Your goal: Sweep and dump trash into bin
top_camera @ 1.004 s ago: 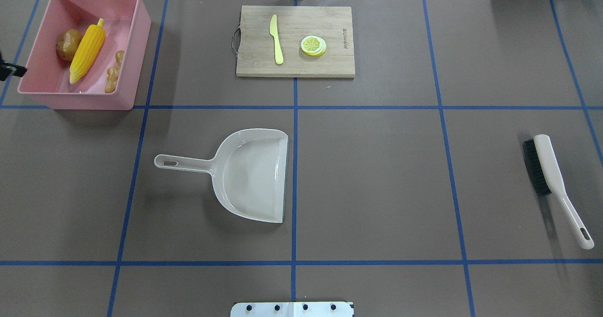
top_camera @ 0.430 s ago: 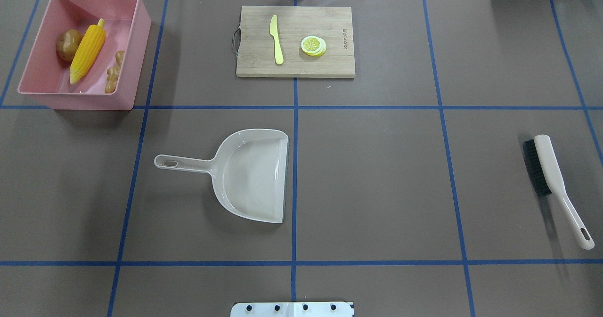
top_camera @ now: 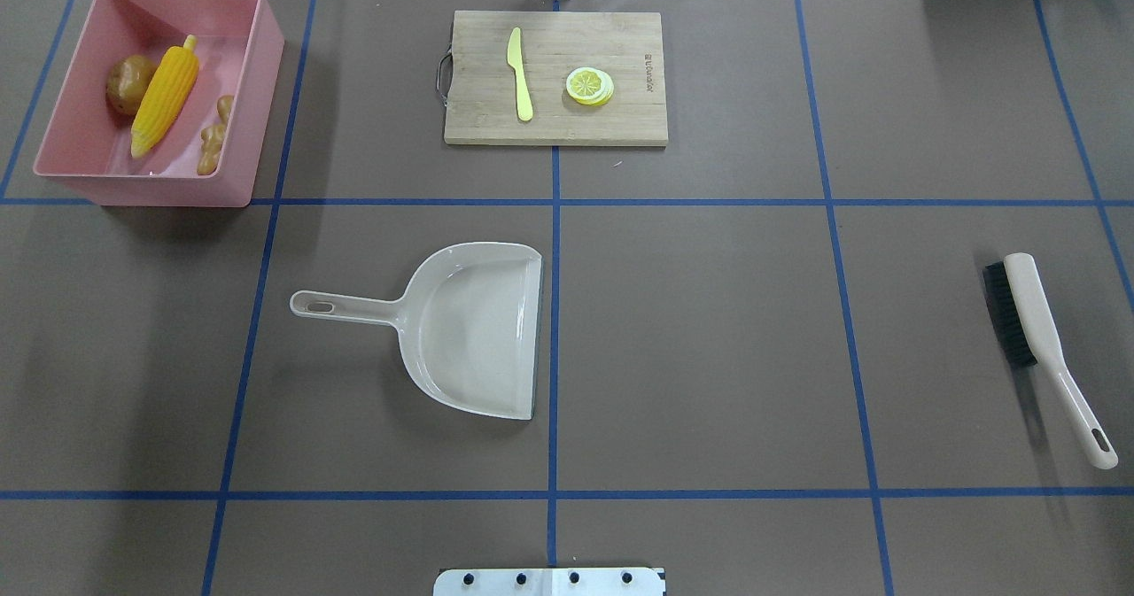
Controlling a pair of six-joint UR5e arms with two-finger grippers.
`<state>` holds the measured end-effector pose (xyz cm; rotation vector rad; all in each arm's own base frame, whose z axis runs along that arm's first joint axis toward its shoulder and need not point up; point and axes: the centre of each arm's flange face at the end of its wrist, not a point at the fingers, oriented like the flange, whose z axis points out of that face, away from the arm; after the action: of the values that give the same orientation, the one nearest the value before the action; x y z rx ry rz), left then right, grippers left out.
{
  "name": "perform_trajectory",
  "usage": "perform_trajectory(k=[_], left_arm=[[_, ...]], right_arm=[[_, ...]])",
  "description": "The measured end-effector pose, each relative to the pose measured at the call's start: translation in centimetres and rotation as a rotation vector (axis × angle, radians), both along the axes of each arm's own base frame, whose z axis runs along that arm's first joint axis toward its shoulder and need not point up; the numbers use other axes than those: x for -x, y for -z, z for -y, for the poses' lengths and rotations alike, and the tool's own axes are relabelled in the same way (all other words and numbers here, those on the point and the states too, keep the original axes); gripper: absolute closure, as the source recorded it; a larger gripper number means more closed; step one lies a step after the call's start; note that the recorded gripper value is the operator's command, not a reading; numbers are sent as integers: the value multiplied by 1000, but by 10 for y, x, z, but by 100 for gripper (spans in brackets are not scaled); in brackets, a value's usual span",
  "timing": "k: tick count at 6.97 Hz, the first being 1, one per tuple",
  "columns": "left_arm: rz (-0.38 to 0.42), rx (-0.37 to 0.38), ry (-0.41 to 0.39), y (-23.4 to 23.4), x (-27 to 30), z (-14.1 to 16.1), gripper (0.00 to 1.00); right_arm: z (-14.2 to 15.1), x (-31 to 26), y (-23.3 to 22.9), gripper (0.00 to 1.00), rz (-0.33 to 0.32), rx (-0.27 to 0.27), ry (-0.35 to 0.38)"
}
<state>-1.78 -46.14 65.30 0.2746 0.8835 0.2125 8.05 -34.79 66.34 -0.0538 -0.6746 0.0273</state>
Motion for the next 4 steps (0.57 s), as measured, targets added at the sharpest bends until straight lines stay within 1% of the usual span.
perform_trajectory(k=[2, 4], left_arm=[[57, 185, 12, -26, 5, -1, 1], [105, 315, 5, -38, 11, -7, 1]], right_arm=[[0, 0, 0, 0, 0, -1, 0], [0, 0, 0, 0, 1, 0, 0]])
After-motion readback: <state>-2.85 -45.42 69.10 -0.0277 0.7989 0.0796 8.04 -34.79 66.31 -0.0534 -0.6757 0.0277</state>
